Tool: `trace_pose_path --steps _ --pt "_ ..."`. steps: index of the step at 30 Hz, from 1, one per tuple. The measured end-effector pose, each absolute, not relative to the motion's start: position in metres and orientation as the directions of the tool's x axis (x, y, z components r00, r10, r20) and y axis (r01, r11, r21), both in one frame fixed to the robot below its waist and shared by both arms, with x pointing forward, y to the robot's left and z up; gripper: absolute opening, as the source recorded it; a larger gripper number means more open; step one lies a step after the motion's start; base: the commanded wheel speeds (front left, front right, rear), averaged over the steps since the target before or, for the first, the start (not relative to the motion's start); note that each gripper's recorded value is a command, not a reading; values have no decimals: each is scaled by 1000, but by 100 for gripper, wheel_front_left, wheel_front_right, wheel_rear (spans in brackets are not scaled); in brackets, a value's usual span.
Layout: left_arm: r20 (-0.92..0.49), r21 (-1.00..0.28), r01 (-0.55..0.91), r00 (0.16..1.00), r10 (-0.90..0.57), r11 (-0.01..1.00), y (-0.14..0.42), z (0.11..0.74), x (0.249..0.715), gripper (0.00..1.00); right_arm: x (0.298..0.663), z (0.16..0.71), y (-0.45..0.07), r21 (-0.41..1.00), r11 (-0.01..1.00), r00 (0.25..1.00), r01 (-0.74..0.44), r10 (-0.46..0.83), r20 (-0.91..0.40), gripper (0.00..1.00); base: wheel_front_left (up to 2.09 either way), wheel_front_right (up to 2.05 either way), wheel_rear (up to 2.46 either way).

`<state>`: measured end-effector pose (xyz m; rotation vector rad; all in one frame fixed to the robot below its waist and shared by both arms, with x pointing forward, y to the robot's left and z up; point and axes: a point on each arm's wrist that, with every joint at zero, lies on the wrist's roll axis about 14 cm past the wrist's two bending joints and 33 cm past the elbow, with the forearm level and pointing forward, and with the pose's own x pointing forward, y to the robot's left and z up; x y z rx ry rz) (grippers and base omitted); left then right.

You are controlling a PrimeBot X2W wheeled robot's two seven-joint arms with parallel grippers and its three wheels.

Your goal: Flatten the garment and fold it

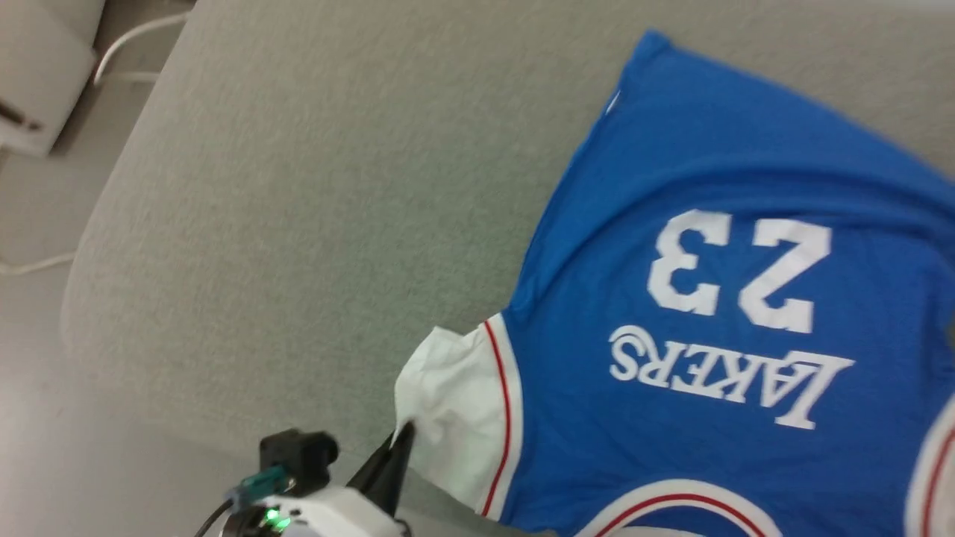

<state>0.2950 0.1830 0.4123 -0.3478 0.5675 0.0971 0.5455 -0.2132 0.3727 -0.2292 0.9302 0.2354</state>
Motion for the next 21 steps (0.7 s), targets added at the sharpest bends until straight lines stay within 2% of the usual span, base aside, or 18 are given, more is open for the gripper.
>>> trace_pose_path --steps 13,18,21 --pt "-436 -317 -115 899 -37 941 176 436 294 0 418 419 -284 -78 987 595 -141 22 -803 0 0 0 0" --pt "-378 -323 -82 924 -50 943 173 447 303 0 357 417 -306 -82 994 522 -74 -32 -852 0 0 0 0" --pt "-361 -322 -73 931 -51 944 172 451 306 0 328 411 -303 -44 998 493 -35 -21 -870 0 0 0 0"
